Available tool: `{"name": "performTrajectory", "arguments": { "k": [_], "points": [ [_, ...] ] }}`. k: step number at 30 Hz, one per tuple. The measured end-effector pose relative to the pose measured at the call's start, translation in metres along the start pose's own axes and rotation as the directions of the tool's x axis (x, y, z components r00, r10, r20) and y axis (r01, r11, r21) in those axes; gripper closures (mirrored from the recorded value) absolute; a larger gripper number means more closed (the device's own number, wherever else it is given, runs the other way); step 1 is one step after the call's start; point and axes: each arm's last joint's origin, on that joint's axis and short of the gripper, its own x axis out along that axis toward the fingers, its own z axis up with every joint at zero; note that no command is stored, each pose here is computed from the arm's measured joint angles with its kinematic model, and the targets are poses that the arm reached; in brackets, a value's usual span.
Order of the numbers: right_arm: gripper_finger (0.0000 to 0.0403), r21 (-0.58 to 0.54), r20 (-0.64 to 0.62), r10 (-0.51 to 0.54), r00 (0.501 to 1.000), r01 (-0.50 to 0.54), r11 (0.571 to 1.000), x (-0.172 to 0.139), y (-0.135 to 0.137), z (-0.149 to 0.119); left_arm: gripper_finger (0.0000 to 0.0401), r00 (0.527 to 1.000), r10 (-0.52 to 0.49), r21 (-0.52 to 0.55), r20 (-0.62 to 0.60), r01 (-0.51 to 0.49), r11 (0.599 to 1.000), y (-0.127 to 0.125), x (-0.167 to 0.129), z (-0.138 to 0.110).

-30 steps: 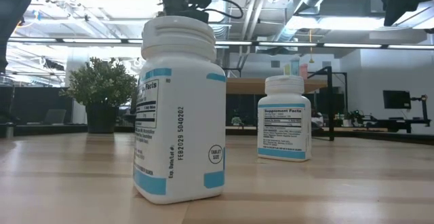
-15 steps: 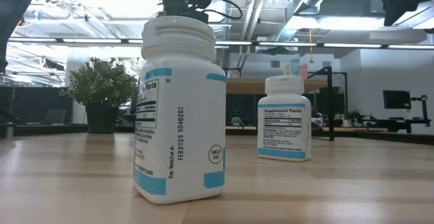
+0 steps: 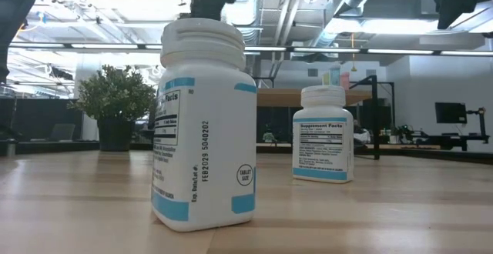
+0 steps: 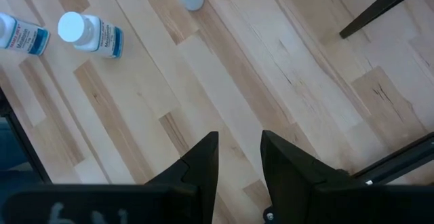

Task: Pick and place medicine bottles onto shelf by color
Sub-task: Put the transparent pill bottle on the shelf

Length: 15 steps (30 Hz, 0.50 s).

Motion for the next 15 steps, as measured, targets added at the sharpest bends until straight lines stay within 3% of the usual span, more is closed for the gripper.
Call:
{"name": "performTrajectory", "arguments": {
  "k": [10, 13, 15],
  "points": [
    [0.0269, -0.011, 0.013, -0.016, 1.0, 0.016, 1.0, 0.0, 0.0, 0.0, 0.0188, 0.985, -0.086, 0.071, 0.146, 0.076, 0.995, -0.036, -0.042, 0.011],
    [0.0269, -0.011, 0.015, -0.017, 1.0, 0.017, 1.0, 0.0, 0.0, 0.0, 0.0189, 0.973, -0.169, 0.107, 0.155, 0.154, 0.982, -0.056, -0.044, 0.012],
    [0.0269, -0.011, 0.015, -0.018, 1.0, 0.018, 1.0, 0.0, -0.001, 0.0, 0.0188, 0.955, -0.244, 0.189, 0.168, 0.211, 0.959, -0.077, -0.04, 0.015]
  ]
}}
